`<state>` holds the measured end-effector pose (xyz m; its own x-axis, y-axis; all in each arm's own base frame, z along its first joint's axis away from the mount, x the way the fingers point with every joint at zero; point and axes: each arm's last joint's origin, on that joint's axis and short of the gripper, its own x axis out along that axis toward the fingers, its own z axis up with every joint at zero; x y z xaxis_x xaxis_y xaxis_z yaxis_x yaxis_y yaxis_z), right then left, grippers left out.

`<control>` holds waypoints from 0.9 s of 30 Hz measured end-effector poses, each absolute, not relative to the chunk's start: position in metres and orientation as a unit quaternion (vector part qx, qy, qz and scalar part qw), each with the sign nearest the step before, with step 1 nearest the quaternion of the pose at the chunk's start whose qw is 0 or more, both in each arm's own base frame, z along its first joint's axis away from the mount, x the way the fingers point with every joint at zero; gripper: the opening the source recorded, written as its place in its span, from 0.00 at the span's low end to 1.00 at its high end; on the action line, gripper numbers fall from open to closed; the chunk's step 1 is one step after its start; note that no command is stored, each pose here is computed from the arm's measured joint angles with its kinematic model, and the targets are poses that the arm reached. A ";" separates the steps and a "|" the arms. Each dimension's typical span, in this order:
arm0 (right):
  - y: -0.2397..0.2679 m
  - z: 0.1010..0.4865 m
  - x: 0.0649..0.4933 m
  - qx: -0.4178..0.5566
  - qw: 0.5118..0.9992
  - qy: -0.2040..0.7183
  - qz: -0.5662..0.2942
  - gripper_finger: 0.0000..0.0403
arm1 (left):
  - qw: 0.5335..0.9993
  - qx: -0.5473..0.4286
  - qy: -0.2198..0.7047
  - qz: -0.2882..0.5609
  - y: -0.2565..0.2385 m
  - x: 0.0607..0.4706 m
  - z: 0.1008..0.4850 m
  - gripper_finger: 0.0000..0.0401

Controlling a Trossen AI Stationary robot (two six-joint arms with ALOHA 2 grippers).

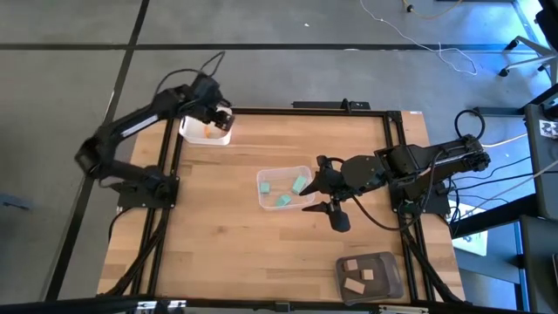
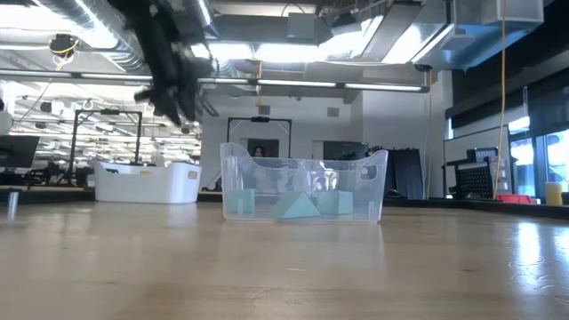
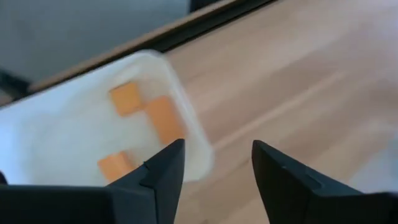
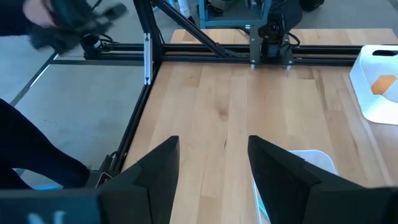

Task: Sort & place blocks by color
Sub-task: Return to Home Position

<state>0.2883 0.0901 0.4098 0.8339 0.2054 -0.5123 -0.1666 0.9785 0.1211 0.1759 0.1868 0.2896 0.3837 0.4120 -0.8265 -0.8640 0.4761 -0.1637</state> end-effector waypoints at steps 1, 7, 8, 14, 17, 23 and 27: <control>0.090 0.410 0.288 0.037 0.957 0.272 0.099 0.48 | 0.788 -0.295 0.361 0.403 0.177 0.175 0.299 0.43; 0.090 0.410 0.288 0.037 0.957 0.271 0.099 0.48 | 0.855 -0.248 0.306 0.338 0.119 0.165 0.338 0.32; 0.090 0.410 0.288 0.037 0.957 0.272 0.100 0.48 | 0.862 -0.244 0.296 0.330 0.111 0.164 0.343 0.30; 0.090 0.410 0.288 0.038 0.956 0.272 0.100 0.48 | 0.898 -0.230 0.254 0.276 0.068 0.154 0.362 0.11; 0.090 0.410 0.288 0.038 0.956 0.272 0.100 0.48 | 0.911 -0.222 0.239 0.251 0.053 0.149 0.368 0.02; 0.090 0.410 0.289 0.038 0.956 0.272 0.100 0.48 | 0.933 -0.218 0.214 0.189 0.028 0.135 0.377 0.00; 0.090 0.410 0.289 0.033 0.957 0.271 0.102 0.47 | 0.947 -0.211 0.187 0.155 0.017 0.119 0.385 0.00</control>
